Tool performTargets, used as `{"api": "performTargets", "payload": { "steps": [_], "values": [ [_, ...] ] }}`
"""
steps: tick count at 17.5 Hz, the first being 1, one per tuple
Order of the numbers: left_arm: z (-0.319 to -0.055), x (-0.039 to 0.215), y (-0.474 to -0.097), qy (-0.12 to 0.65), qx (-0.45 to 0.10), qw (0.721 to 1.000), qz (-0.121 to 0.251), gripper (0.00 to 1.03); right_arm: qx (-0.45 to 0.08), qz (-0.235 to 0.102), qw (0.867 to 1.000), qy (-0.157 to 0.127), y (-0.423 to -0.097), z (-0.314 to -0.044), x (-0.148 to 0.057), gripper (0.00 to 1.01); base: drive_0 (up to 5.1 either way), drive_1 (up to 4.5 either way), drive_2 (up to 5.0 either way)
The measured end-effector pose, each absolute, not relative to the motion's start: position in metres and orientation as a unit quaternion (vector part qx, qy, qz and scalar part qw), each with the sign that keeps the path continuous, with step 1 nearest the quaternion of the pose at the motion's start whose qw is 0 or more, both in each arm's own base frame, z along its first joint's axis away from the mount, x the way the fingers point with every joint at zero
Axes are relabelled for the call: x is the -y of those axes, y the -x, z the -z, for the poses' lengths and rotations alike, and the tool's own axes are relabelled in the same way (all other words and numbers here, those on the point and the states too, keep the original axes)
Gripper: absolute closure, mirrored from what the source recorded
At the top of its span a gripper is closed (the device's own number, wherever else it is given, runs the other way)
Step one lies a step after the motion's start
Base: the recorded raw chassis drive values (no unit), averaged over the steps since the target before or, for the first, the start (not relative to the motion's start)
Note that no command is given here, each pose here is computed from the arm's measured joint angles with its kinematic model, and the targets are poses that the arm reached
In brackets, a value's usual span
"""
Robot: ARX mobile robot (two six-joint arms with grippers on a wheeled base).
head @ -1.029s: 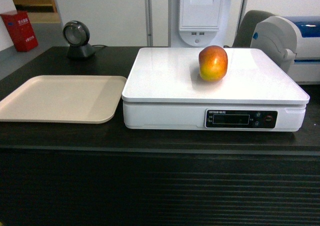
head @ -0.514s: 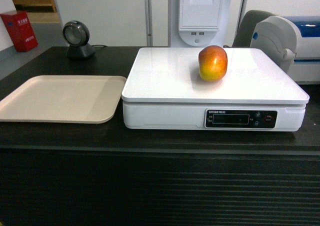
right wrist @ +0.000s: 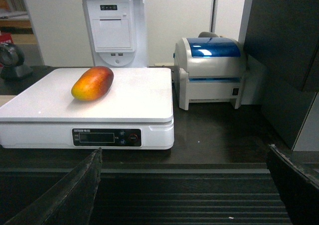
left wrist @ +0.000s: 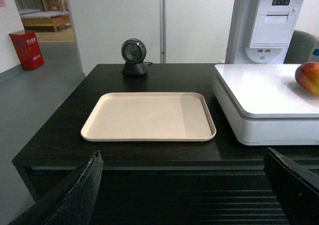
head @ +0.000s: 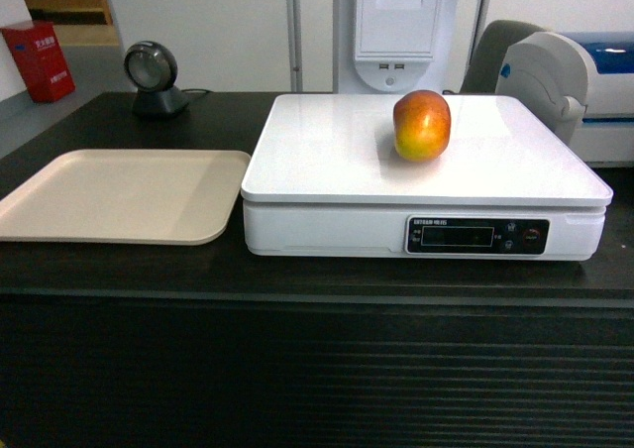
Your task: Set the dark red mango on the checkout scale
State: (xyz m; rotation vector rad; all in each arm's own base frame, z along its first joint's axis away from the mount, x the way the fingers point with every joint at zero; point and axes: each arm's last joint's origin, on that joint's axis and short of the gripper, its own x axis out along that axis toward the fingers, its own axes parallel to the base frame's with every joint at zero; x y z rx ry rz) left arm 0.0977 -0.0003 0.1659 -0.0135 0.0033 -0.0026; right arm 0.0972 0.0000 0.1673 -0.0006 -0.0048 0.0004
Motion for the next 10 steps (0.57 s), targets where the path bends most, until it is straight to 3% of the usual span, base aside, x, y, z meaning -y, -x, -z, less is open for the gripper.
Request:
{"api": "performTargets", "payload": {
  "steps": [10],
  "values": [
    [-0.1659, 0.0003, -0.0977, 0.007, -0.002, 1.0, 0.001, 0.05, 0.002, 0.0, 1.0, 0.0, -0.0972, -0.1673, 0.0, 0.03, 0.0, 0.0, 0.0]
  ]
}}
